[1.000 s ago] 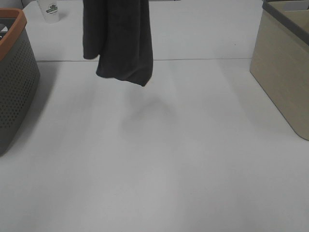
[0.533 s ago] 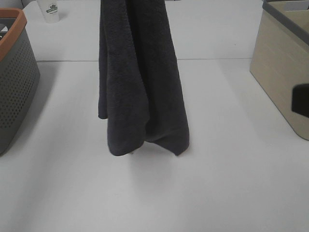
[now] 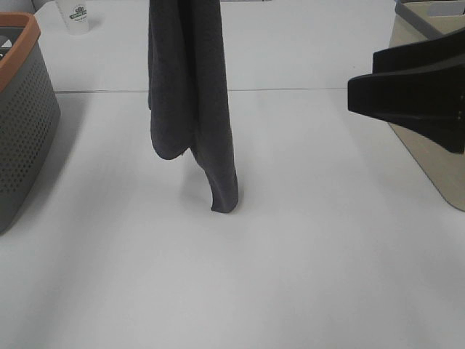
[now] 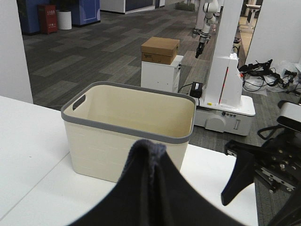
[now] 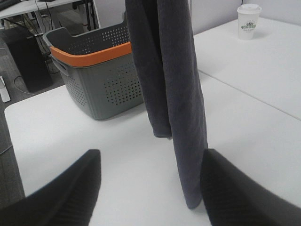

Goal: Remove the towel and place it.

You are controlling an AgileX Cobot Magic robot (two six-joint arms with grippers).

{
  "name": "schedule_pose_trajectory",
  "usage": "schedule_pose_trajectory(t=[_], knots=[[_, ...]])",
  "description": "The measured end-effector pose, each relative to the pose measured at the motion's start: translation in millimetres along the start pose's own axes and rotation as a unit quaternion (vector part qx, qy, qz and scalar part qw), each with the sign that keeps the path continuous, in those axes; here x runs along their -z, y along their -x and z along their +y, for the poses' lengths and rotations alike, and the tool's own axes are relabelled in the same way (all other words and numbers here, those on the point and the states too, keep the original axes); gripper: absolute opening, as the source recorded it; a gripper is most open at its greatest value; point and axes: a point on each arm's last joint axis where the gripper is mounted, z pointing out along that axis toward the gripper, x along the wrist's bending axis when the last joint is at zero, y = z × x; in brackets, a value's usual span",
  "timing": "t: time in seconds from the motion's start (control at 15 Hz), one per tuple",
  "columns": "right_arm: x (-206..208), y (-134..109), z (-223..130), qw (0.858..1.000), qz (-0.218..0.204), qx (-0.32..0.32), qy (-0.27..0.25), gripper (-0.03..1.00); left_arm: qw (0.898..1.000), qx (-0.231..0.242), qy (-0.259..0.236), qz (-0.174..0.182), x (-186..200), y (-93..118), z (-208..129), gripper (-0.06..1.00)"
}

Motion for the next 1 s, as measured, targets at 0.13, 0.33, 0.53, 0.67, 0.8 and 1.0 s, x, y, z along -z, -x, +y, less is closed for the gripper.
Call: schedule_pose_trajectory(t=[0.13, 0.33, 0.53, 0.67, 0.8, 1.0], knots=[[-8.1, 7.6, -2.4, 1.0, 0.003, 0.003, 0.006, 0.62, 1.0, 0.003, -0.008, -0.021, -2.4, 0.4, -4.1, 0.0], [-23.3, 8.8, -6.1, 1.0, 0.024, 0.004, 0.006, 0.62, 0.999, 0.004, -0.012, -0.035, -2.4, 2.7, -5.0, 0.0], [-51.0, -4.0, -11.3, 0.999, 0.016, 0.025, -0.021, 0.62, 0.999, 0.004, -0.013, -0.039, -2.3, 3.3, -5.1, 0.0], [-83.1, -16.8, -22.4, 0.995, 0.03, 0.074, -0.059, 0.61, 0.999, 0.004, -0.015, -0.05, -2.2, 5.2, -5.6, 0.0], [-102.0, -27.1, -27.7, 0.988, 0.067, 0.114, -0.077, 0.6, 0.998, 0.004, -0.017, -0.055, -2.0, 6.3, -5.8, 0.0], [-138.6, -27.1, -31.7, 0.981, 0.088, 0.134, -0.105, 0.59, 0.998, 0.004, -0.018, -0.061, -1.9, 7.4, -6.0, 0.0]])
